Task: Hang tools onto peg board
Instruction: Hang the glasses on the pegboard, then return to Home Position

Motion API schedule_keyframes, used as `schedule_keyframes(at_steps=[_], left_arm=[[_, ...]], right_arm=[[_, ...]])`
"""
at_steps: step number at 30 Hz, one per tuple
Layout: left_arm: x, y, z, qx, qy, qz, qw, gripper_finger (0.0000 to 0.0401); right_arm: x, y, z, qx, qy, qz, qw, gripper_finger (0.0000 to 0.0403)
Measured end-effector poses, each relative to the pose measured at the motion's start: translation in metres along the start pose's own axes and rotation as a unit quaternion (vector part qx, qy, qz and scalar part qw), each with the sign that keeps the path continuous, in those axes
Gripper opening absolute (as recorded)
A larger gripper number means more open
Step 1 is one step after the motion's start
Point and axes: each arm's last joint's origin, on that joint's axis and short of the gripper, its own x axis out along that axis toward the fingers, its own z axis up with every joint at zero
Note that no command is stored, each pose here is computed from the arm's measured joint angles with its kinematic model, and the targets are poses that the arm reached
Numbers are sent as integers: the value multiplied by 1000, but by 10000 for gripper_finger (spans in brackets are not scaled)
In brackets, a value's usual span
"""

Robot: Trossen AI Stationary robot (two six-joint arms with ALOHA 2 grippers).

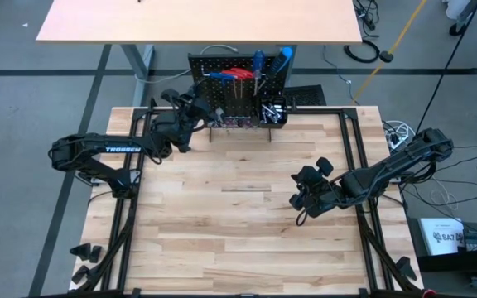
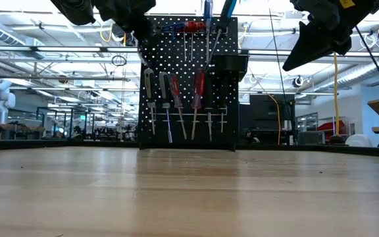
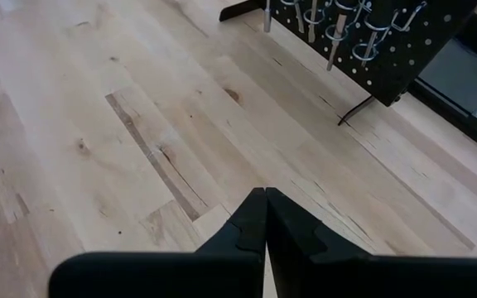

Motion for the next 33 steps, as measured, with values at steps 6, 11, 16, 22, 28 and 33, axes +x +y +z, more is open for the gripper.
schedule_keyframes(at_steps=[6,11,16,22,28,33], left_arm=[[0,-4,-1,21,-9,-17,1000,118],[0,-1,-1,32,12,0,999,154],[0,1,-3,34,41,16,998,166],[-7,2,2,25,31,10,999,167],[-19,4,9,4,16,-2,1000,167],[-31,10,15,-8,24,-1,1000,167]], right_arm=[[0,0,0,0,1,1,1000,0],[0,0,0,0,2,1,1000,0],[0,0,0,0,2,1,1000,0],[0,0,0,0,2,1,1000,0],[0,0,0,-1,2,1,1000,0],[0,0,0,-4,2,1,1000,0]])
